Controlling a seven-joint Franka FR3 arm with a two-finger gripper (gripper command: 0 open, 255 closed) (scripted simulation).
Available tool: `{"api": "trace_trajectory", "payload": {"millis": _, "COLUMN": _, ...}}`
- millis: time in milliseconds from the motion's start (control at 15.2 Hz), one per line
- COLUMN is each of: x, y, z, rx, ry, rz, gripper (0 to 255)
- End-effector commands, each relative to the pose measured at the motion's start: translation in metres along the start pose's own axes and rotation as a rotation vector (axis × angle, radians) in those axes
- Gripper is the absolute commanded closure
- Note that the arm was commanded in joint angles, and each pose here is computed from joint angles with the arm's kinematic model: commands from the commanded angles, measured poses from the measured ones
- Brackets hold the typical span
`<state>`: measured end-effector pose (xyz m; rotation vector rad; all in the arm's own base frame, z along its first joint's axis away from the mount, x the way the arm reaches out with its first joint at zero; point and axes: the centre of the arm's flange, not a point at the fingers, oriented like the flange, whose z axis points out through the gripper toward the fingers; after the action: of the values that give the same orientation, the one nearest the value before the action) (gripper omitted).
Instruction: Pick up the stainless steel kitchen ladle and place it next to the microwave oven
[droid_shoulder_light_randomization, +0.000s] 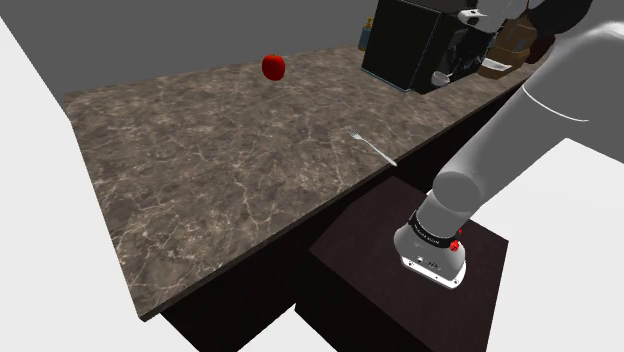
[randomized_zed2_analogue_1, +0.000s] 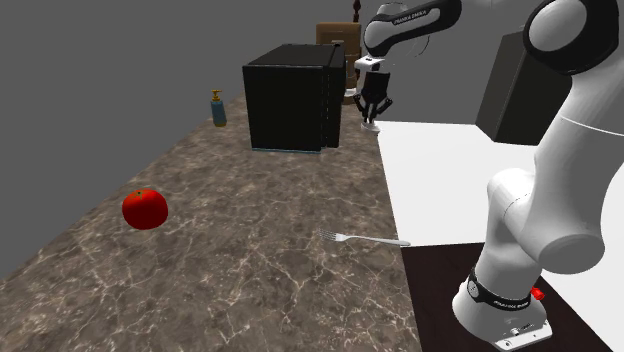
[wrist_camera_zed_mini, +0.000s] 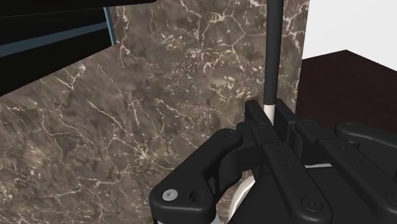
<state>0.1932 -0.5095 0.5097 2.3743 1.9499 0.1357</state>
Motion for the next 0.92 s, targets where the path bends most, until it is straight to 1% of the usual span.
{"api": "trace_trajectory", "payload": {"millis": 0, "x": -0.001, "y": -0.002, "z": 0.011, "rx": 0.0, "ry": 0.0, "rz": 0.0, "gripper": 255}}
{"api": "trace_trajectory", "payload": {"millis": 858, "x": -0.003, "y": -0.009, "z": 0.079, "rx": 0.0, "ry": 0.0, "rz": 0.0, "gripper": 255}}
